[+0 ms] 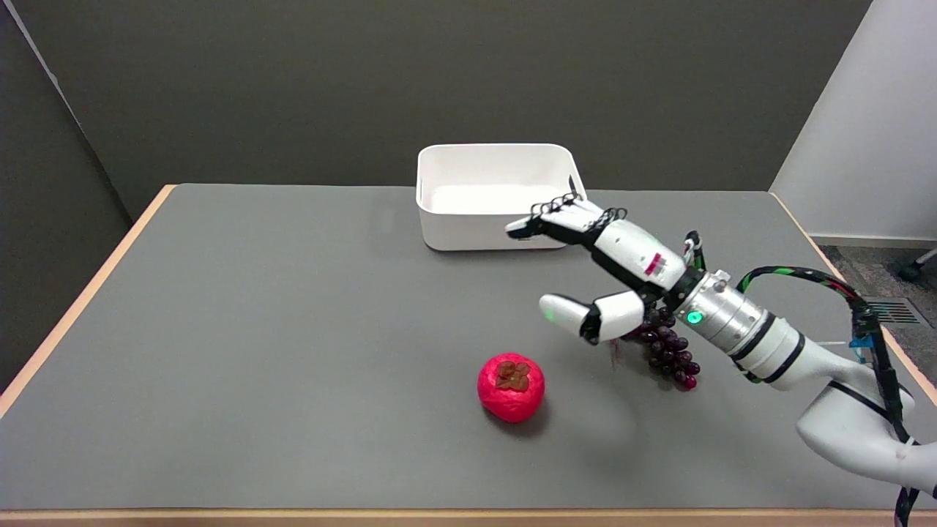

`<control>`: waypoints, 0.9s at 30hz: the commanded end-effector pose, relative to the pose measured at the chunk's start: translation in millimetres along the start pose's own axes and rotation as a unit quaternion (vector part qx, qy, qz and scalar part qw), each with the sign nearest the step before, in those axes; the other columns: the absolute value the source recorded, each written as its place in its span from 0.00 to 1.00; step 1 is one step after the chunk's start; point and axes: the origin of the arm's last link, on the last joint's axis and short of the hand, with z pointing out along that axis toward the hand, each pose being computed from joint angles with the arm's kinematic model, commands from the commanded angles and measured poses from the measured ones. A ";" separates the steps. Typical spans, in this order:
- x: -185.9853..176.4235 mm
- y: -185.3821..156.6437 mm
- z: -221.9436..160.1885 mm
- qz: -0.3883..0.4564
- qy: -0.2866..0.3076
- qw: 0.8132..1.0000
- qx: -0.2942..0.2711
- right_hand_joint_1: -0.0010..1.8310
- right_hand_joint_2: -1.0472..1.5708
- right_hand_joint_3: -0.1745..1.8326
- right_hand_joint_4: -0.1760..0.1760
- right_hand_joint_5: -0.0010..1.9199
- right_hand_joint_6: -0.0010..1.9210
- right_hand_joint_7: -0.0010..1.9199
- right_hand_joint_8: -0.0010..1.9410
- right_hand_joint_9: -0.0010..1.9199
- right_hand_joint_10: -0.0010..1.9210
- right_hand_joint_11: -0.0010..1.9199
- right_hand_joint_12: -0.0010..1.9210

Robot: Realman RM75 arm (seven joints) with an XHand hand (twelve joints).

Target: Pick up tomato.

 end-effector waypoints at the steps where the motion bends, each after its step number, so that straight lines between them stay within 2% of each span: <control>1: -19.0 -35.7 -3.6 -0.105 -0.056 0.993 -0.016 0.20 0.62 0.56 0.75 0.14 0.28 0.18 0.22 0.10 0.38 0.01 0.60; 2: -21.6 -27.1 -6.4 -0.119 -0.069 0.990 -0.026 0.20 0.63 0.55 0.75 0.14 0.28 0.18 0.21 0.09 0.39 0.01 0.60; 4: -24.9 -35.4 -8.9 -0.113 -0.079 0.990 -0.015 0.22 0.64 0.51 0.75 0.15 0.27 0.19 0.20 0.09 0.39 0.00 0.63; 10: -31.4 -35.1 -23.5 -0.125 -0.127 0.984 -0.031 0.23 0.64 0.51 0.74 0.15 0.27 0.19 0.20 0.09 0.40 0.01 0.63; 17: -30.1 -38.6 -22.0 -0.150 -0.136 0.979 -0.007 0.23 0.63 0.51 0.73 0.14 0.26 0.19 0.20 0.09 0.40 0.01 0.63; 18: -24.2 -132.7 -16.8 -0.016 -0.097 0.990 0.104 0.24 0.63 0.51 0.73 0.14 0.26 0.19 0.20 0.09 0.40 0.01 0.63; 19: -32.6 -51.2 -19.5 -0.151 -0.138 0.979 0.018 0.24 0.63 0.51 0.73 0.14 0.26 0.19 0.20 0.09 0.40 0.01 0.63; 20: -32.5 -41.6 -19.7 -0.172 -0.144 0.975 0.010 0.24 0.63 0.51 0.73 0.14 0.26 0.19 0.20 0.09 0.40 0.01 0.63; 24: -38.8 -45.7 -16.1 -0.190 -0.155 0.969 0.027 0.26 0.62 0.53 0.72 0.14 0.27 0.19 0.22 0.10 0.40 0.01 0.64; 25: -39.2 -37.6 -16.0 -0.202 -0.159 0.966 0.019 0.26 0.62 0.53 0.72 0.14 0.27 0.19 0.22 0.10 0.40 0.01 0.65; 27: -43.7 -51.0 -10.5 -0.187 -0.156 0.969 0.039 0.27 0.62 0.53 0.72 0.14 0.27 0.19 0.22 0.11 0.41 0.01 0.65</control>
